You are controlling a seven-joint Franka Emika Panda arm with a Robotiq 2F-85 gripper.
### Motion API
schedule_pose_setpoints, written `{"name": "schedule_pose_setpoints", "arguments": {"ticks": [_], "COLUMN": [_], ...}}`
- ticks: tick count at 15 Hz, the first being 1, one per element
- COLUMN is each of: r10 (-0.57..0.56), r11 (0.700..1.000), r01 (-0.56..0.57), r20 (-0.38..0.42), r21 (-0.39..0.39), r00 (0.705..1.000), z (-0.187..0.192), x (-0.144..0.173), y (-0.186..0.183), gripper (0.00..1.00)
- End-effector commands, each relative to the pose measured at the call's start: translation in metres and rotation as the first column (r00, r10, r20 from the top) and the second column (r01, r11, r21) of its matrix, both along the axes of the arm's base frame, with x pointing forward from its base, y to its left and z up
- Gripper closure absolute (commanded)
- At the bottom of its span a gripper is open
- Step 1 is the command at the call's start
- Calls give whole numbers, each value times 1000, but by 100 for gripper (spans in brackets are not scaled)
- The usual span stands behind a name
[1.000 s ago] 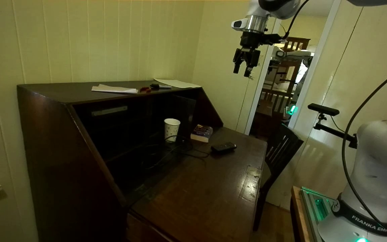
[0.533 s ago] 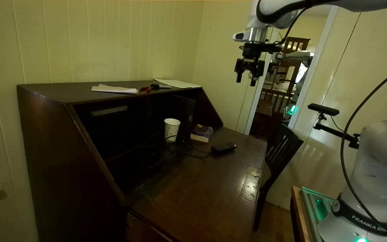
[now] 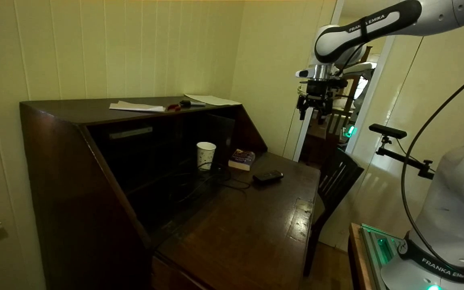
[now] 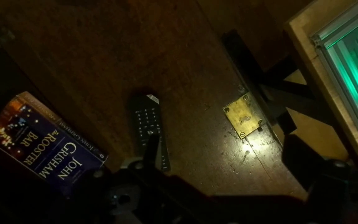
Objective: Pick up the remote and put it on top of the cabinet
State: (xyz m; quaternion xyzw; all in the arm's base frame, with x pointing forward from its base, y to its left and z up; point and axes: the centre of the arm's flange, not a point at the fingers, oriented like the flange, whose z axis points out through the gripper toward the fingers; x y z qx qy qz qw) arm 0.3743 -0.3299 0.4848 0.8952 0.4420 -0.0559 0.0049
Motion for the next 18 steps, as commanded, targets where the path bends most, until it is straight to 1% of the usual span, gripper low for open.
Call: {"name": "schedule_pose_setpoints", "arguments": {"ticks": [1, 2, 4, 5, 6, 7, 9, 10, 12, 13, 15, 16, 18], "r10": [9, 15, 152, 179, 229, 253, 263, 231, 173, 156, 121, 148, 128], "r11": [1000, 1000, 988, 984, 973, 967, 962, 966, 969, 969, 968, 974, 975], "r01": [-9, -15, -152, -179, -229, -254, -268, -239, -185, -169, -143, -159, -144], "r20": [2, 3, -4, -12, -18, -38, -83, -93, -87, -83, -112, -79, -98], "r21": [-3, -5, -9, -14, -29, -25, -58, -97, -165, -182, -206, -159, -171], "r00": [1000, 1000, 988, 984, 973, 967, 961, 969, 981, 984, 986, 986, 987], "z": [2, 3, -7, -18, -33, -43, -68, -81, -105, -114, -131, -120, -134], "x": [3, 6, -4, -5, -7, -7, -14, -15, -22, -23, -24, -33, -32], "y": [4, 8, -3, -17, -37, -51, -84, -97, -120, -131, -143, -126, -135], "gripper": [0, 0, 0, 0, 0, 0, 0, 0, 0, 0, 0, 0, 0]}}
